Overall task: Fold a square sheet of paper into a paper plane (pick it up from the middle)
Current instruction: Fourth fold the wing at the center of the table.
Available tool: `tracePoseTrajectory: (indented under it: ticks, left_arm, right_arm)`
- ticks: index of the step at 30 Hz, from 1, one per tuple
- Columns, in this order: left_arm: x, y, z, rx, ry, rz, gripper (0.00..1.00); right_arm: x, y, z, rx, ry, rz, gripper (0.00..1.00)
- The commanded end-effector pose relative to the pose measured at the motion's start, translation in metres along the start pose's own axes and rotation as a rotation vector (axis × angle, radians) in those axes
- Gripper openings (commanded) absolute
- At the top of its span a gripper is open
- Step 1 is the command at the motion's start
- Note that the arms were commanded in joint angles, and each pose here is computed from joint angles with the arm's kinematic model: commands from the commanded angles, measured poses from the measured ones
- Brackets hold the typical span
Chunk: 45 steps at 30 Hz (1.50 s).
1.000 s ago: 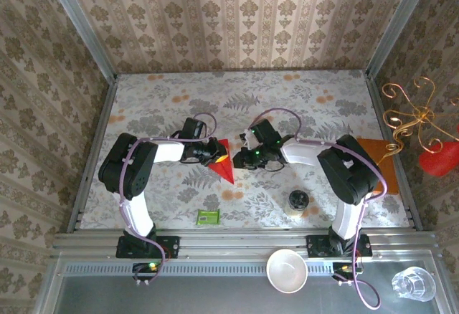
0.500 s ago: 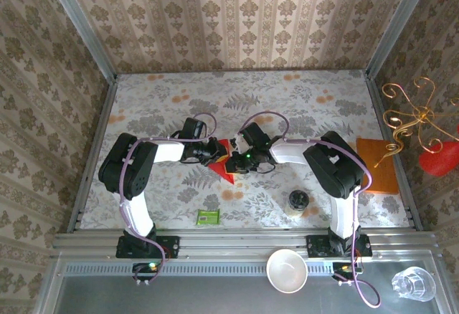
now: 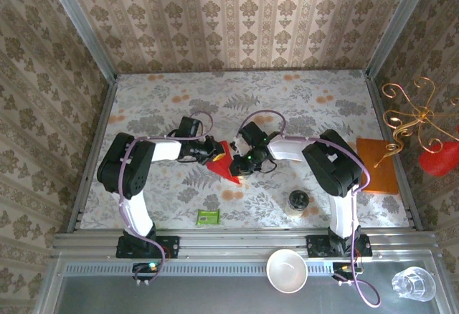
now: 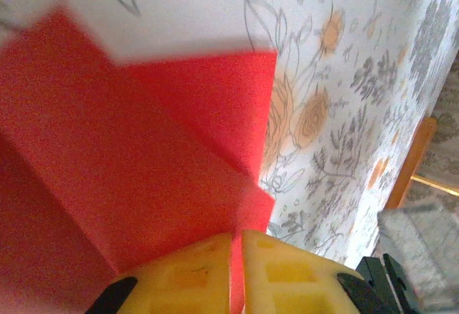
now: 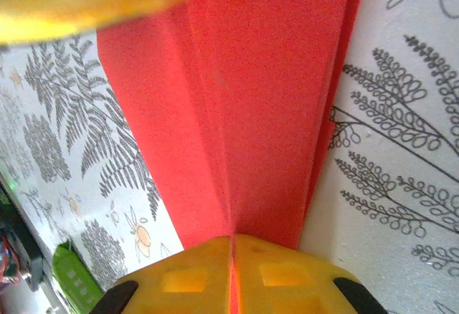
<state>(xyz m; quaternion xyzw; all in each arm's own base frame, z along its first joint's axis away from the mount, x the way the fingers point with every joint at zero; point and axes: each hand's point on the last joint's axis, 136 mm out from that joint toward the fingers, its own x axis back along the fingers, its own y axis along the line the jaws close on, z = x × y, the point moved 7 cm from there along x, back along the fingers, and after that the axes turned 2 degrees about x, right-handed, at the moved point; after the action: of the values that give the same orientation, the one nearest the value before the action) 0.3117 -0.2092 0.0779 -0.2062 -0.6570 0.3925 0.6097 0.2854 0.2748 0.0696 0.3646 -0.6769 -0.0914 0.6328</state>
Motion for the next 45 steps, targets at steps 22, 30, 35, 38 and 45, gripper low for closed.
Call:
tracePoseTrajectory:
  ticks: [22,30,35,38,45]
  left_arm:
    - [-0.022,-0.017,0.018,-0.111,0.064,0.013,0.13]
    - [-0.022,0.003,0.008,-0.082,0.054,-0.007,0.13]
    - [-0.010,0.019,-0.009,-0.081,0.022,-0.014,0.13]
    - [-0.003,0.033,-0.022,-0.082,-0.002,-0.013,0.13]
    - [0.021,0.056,-0.065,-0.049,-0.094,0.028,0.13]
  right_arm:
    - [-0.001,-0.033,0.021,-0.062,0.173,0.041,0.15]
    - [-0.002,-0.039,0.033,-0.096,0.218,0.063,0.15]
    - [-0.003,-0.049,0.041,-0.143,0.248,0.117,0.15]
    - [-0.003,-0.054,0.046,-0.163,0.263,0.138,0.15]
    - [-0.001,-0.057,0.049,-0.178,0.260,0.155,0.15]
